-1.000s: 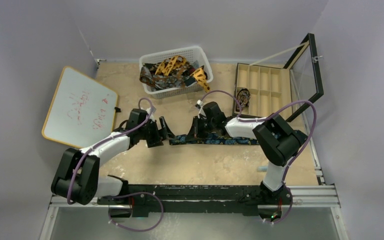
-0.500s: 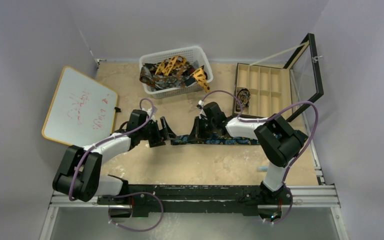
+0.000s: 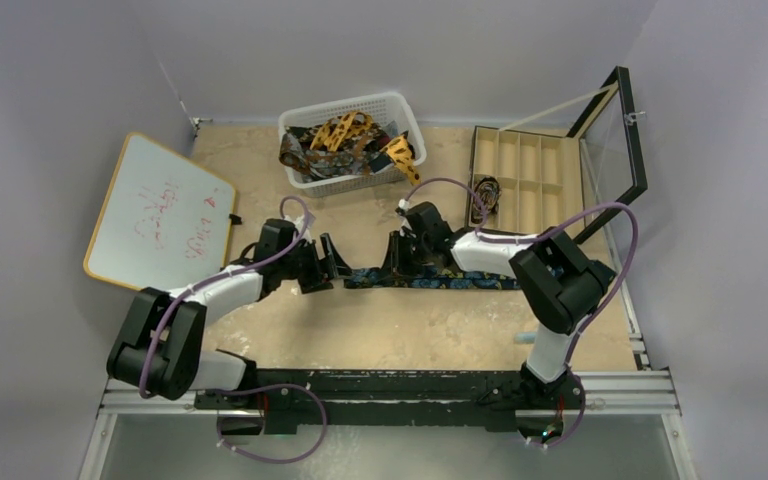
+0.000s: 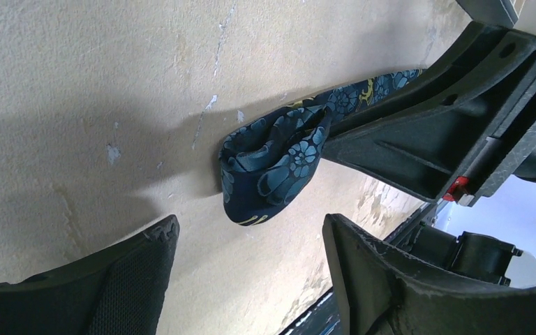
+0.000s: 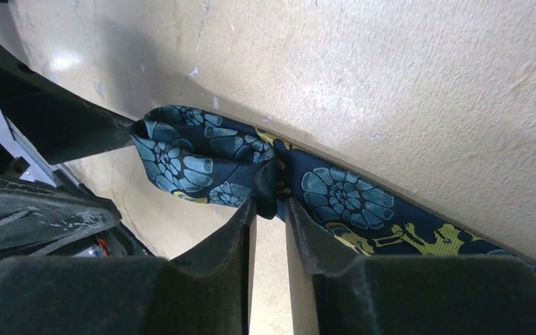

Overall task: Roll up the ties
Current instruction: Roll the tie at the center of the board.

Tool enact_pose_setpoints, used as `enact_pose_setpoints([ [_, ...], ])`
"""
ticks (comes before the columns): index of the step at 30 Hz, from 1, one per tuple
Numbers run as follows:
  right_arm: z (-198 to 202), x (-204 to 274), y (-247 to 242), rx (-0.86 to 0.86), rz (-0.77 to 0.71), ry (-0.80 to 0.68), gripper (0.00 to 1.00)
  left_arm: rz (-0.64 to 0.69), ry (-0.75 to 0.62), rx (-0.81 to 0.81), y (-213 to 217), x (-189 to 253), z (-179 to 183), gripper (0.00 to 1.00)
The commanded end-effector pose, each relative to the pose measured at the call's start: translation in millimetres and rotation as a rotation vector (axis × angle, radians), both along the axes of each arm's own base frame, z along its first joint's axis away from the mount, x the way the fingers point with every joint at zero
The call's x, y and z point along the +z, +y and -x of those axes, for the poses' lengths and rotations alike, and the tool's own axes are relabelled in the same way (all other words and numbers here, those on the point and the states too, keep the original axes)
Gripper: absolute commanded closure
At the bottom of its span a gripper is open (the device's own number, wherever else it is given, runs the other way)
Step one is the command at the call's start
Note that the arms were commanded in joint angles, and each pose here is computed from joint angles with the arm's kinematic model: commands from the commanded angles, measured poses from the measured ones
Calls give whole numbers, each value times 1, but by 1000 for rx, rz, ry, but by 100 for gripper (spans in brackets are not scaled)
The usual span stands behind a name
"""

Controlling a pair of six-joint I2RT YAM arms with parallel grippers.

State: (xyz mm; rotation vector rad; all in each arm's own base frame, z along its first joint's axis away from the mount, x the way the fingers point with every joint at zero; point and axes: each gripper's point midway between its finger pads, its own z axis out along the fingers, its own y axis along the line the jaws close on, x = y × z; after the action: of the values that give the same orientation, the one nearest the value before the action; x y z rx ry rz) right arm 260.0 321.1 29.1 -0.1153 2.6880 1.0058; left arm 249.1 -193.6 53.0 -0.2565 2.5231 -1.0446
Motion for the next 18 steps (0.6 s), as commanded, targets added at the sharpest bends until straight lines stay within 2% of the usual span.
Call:
enact_pose_setpoints([
  [1, -18, 30, 2, 6, 3, -97, 71, 25, -25, -11, -2, -1, -3, 27],
  [5, -22, 49, 6, 33, -24, -145, 69, 44, -35, -10, -5, -1, -6, 29],
  [11, -19, 75, 25, 80, -123, -182, 74, 51, -48, 15, -4, 4, -10, 30],
  [18, -3, 71, 59, 156, -154, -157, 77, -47, -107, 143, 20, 18, -15, 25],
])
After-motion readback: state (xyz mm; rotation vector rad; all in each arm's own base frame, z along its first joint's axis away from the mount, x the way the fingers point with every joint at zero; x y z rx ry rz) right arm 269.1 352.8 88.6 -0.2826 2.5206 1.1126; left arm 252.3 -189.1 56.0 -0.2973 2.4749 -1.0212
